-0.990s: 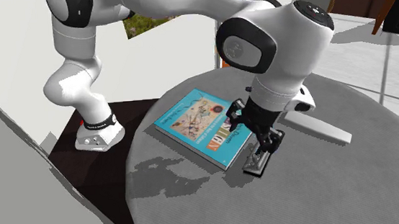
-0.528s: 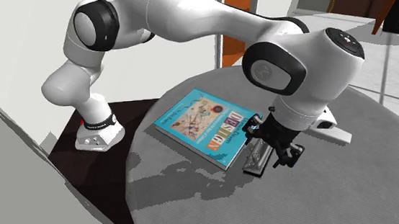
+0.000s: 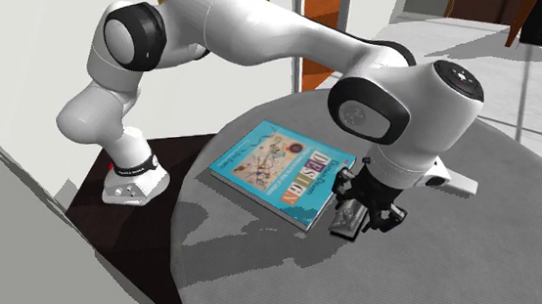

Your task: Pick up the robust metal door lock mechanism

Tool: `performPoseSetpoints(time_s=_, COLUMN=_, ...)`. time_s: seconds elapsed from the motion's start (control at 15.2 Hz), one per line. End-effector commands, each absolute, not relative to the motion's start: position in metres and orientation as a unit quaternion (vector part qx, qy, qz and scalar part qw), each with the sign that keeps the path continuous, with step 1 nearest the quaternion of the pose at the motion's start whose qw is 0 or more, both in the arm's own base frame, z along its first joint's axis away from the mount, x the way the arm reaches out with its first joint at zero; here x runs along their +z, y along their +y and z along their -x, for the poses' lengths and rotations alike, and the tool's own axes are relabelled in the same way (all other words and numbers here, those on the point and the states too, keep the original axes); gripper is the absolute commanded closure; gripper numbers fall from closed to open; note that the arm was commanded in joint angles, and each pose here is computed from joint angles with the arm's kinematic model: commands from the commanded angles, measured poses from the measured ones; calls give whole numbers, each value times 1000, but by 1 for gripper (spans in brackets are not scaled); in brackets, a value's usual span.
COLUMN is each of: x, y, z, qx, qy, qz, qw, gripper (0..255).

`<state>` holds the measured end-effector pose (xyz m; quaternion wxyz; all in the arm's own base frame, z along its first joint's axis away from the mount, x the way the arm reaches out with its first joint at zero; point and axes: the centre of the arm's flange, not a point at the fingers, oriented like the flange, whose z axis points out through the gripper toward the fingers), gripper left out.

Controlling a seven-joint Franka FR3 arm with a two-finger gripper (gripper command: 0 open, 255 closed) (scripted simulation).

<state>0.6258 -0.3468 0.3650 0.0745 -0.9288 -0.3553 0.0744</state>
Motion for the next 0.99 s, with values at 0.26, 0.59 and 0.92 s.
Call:
performPoseSetpoints(time_s=0.26, x=363, y=-347, z=-626, qx=75, qy=-355, qz=929, qw=75, gripper=255)
performPoseSetpoints(time_s=0.59, x=374, y=-347, z=-625, qx=75, qy=-355, qz=929, qw=75, gripper=255)
performPoseSetpoints(time_s=0.92, x=400, y=-347, z=-625, qx=75, qy=-355, qz=929, qw=75, gripper=255)
